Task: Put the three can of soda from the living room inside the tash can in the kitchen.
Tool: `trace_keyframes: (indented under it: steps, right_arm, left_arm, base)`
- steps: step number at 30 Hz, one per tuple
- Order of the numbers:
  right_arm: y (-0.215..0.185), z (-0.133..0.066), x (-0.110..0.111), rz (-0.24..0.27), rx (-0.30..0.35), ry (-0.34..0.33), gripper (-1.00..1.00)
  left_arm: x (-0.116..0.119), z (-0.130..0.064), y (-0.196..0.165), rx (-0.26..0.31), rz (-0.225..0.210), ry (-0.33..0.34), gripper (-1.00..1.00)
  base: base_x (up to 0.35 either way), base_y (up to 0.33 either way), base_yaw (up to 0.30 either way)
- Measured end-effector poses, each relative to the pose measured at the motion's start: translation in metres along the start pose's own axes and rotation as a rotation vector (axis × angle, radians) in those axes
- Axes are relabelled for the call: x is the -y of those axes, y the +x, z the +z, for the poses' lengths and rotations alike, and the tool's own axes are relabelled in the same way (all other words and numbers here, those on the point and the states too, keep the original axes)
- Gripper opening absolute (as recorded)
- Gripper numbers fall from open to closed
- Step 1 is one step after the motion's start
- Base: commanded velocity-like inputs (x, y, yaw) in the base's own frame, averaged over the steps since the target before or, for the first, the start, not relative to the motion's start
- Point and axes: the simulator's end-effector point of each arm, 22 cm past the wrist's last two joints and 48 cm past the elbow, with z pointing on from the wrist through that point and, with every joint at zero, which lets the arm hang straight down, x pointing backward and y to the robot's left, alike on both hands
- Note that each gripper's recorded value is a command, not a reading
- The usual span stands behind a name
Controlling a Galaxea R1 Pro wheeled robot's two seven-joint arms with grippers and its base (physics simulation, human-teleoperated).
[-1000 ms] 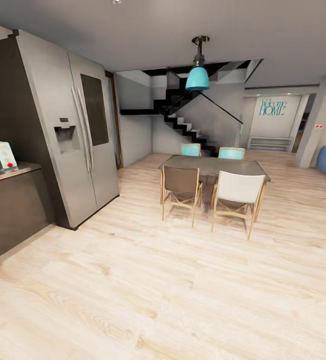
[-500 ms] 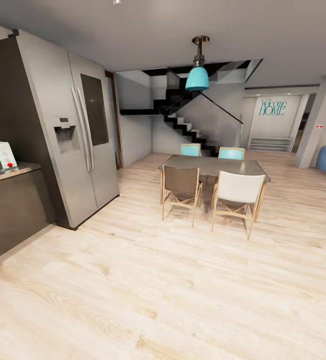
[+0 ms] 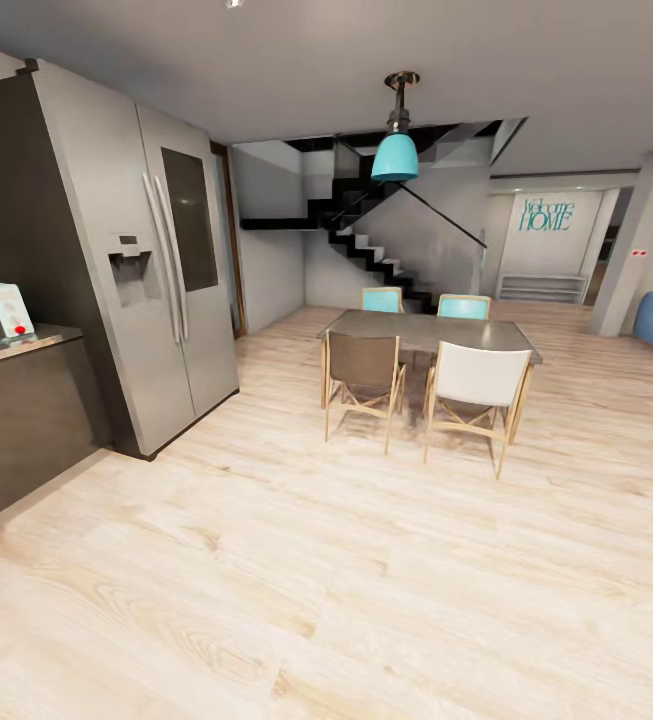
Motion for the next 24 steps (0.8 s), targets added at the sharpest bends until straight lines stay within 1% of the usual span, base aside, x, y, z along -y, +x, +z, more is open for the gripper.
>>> trace_keyframes:
  steps: [1,2,3,4,5,6,8,9,10,11,12,13,14,15,16,17,18,19,21,24]
  right_arm:
    - [-0.049,0.000,-0.002,-0.008,0.121,-0.020,1.00]
    - [-0.127,-0.010,-0.001,-0.020,0.287,-0.020,1.00]
    - [-0.223,-0.040,0.000,-0.036,0.496,-0.016,1.00]
    - [-0.290,-0.077,-0.001,-0.049,0.656,-0.015,1.00]
    - [-0.298,-0.082,0.000,-0.051,0.675,-0.014,1.00]
    - [-0.307,-0.088,0.000,-0.053,0.698,-0.013,1.00]
    - [-0.324,-0.100,-0.001,-0.057,0.741,-0.013,1.00]
    - [-0.348,-0.121,-0.002,-0.065,0.807,-0.013,1.00]
    - [-0.367,-0.139,-0.004,-0.070,0.862,-0.012,1.00]
    - [-0.377,-0.150,-0.005,-0.073,0.894,-0.012,1.00]
    - [-0.378,-0.150,-0.005,-0.073,0.895,-0.012,1.00]
    - [-0.398,-0.173,-0.006,-0.079,0.960,-0.012,1.00]
    - [-0.408,-0.187,-0.008,-0.082,0.996,-0.012,1.00]
    - [-0.417,-0.199,-0.009,-0.085,1.027,-0.012,1.00]
    - [-0.417,-0.200,-0.009,-0.085,1.028,-0.012,1.00]
    - [-0.431,-0.222,-0.010,-0.088,1.078,-0.012,1.00]
    - [-0.438,-0.234,-0.011,-0.090,1.104,-0.011,1.00]
    - [-0.446,-0.250,-0.011,-0.091,1.137,-0.010,1.00]
    - [-0.447,-0.259,-0.011,-0.091,1.156,-0.010,1.00]
    - [-0.442,-0.263,-0.009,-0.090,1.163,-0.009,1.00]
  left_arm:
    - [0.000,-0.001,-0.042,0.125,0.001,0.000,1.00]
    - [0.000,-0.009,-0.110,0.271,0.003,0.001,1.00]
    - [0.000,-0.036,-0.199,0.467,0.005,0.001,1.00]
    - [0.001,-0.088,-0.294,0.696,0.009,0.002,1.00]
    - [0.003,-0.143,-0.360,0.876,0.011,0.003,1.00]
    - [0.002,-0.147,-0.363,0.887,0.011,0.002,1.00]
    - [0.003,-0.163,-0.378,0.935,0.012,0.003,1.00]
    - [0.005,-0.191,-0.401,1.011,0.015,0.005,1.00]
    - [0.006,-0.215,-0.418,1.073,0.017,0.007,1.00]
    - [0.006,-0.228,-0.426,1.106,0.018,0.007,1.00]
    - [0.006,-0.228,-0.426,1.107,0.018,0.007,1.00]
    - [0.007,-0.249,-0.437,1.162,0.019,0.008,1.00]
    - [0.007,-0.259,-0.441,1.189,0.020,0.009,1.00]
    - [0.008,-0.267,-0.445,1.210,0.020,0.009,1.00]
    - [0.008,-0.267,-0.445,1.210,0.020,0.009,1.00]
    - [0.008,-0.280,-0.449,1.248,0.021,0.009,1.00]
    - [0.008,-0.286,-0.451,1.268,0.021,0.009,1.00]
    - [0.007,-0.297,-0.454,1.306,0.022,0.008,1.00]
    - [0.007,-0.305,-0.455,1.342,0.023,0.008,1.00]
    - [0.006,-0.309,-0.448,1.374,0.025,0.007,1.00]
  base:
    - [0.000,0.000,0.000]
    - [0.000,0.000,0.000]
    - [0.000,0.000,0.000]
    - [0.000,0.000,0.000]
    - [0.000,0.000,0.000]
    - [0.000,0.000,0.000]
    - [0.000,0.000,0.000]
    - [0.000,0.000,0.000]
    - [0.000,0.000,0.000]
    - [0.000,0.000,0.000]
    - [0.000,0.000,0.000]
    - [0.000,0.000,0.000]
    - [0.000,0.000,0.000]
    - [0.000,0.000,0.000]
    - [0.000,0.000,0.000]
    - [0.000,0.000,0.000]
    - [0.000,0.000,0.000]
    - [0.000,0.000,0.000]
    - [0.000,0.000,0.000]
    - [0.000,0.000,0.000]
